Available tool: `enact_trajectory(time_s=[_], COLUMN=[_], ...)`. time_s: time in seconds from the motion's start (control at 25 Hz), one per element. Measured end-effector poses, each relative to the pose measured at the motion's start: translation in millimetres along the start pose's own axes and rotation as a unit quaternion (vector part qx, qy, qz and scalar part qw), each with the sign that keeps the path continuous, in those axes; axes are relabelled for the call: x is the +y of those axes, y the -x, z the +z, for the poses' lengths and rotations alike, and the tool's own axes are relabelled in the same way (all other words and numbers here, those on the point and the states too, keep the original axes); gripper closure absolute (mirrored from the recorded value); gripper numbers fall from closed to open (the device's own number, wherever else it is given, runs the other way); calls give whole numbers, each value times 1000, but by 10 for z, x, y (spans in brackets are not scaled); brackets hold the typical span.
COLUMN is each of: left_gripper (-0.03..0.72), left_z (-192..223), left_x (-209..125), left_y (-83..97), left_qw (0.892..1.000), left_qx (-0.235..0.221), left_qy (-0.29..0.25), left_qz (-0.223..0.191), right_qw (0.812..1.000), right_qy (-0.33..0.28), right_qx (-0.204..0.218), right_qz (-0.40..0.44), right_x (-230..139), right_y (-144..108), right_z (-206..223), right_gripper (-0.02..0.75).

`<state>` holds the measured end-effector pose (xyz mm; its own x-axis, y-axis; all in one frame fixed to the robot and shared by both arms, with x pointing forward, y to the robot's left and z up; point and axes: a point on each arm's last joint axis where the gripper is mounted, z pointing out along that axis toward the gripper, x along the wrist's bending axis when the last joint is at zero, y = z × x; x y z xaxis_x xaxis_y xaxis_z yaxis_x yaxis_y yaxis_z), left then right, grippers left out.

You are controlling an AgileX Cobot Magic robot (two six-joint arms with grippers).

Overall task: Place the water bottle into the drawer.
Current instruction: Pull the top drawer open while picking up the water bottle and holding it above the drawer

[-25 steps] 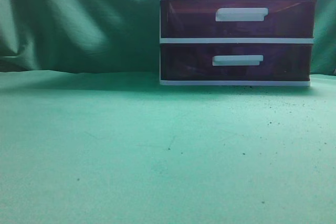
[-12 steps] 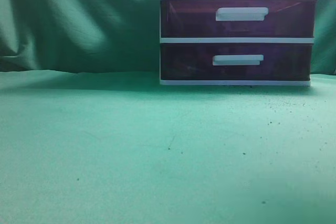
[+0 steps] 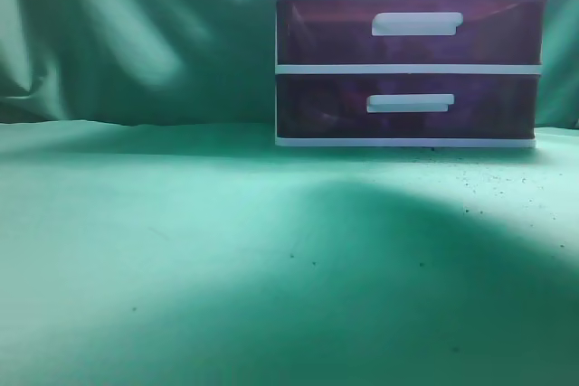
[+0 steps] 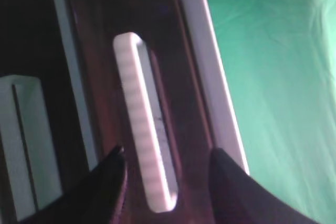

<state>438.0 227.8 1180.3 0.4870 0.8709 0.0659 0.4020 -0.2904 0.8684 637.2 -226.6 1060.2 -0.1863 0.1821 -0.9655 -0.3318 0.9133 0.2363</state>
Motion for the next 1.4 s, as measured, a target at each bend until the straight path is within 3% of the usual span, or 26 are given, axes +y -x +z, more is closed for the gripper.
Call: enact_trajectory(time_s=[0.32, 0.44, 0.48, 0.68, 1.12, 1.4], left_gripper=[431, 431, 431, 431, 431, 431], left_z=[90, 142, 152, 165, 168, 168], left_x=[-53, -83, -89, -90, -49, 45], left_y=[2, -1, -2, -4, -20, 12], left_qw=[999, 999, 999, 999, 1000, 998], left_qx=[-10, -13, -13, -13, -4, -23], left_qy=[-34, -46, -47, -48, -26, 26], left_qz=[-2, -4, -4, -4, -4, -52], right_qw=[1000, 1000, 999, 998, 997, 996], right_qy=[11, 13, 14, 12, 25, 25], right_qx=[0, -1, 3, 13, 42, 52], right_qz=[-18, -27, -41, -59, -64, -62], right_x=[-27, -16, -15, 15, 223, 283], right_y=[-29, -18, -28, -30, -207, -320], right_z=[263, 274, 273, 148, -713, -1026], right_gripper=[414, 625, 645, 633, 633, 633])
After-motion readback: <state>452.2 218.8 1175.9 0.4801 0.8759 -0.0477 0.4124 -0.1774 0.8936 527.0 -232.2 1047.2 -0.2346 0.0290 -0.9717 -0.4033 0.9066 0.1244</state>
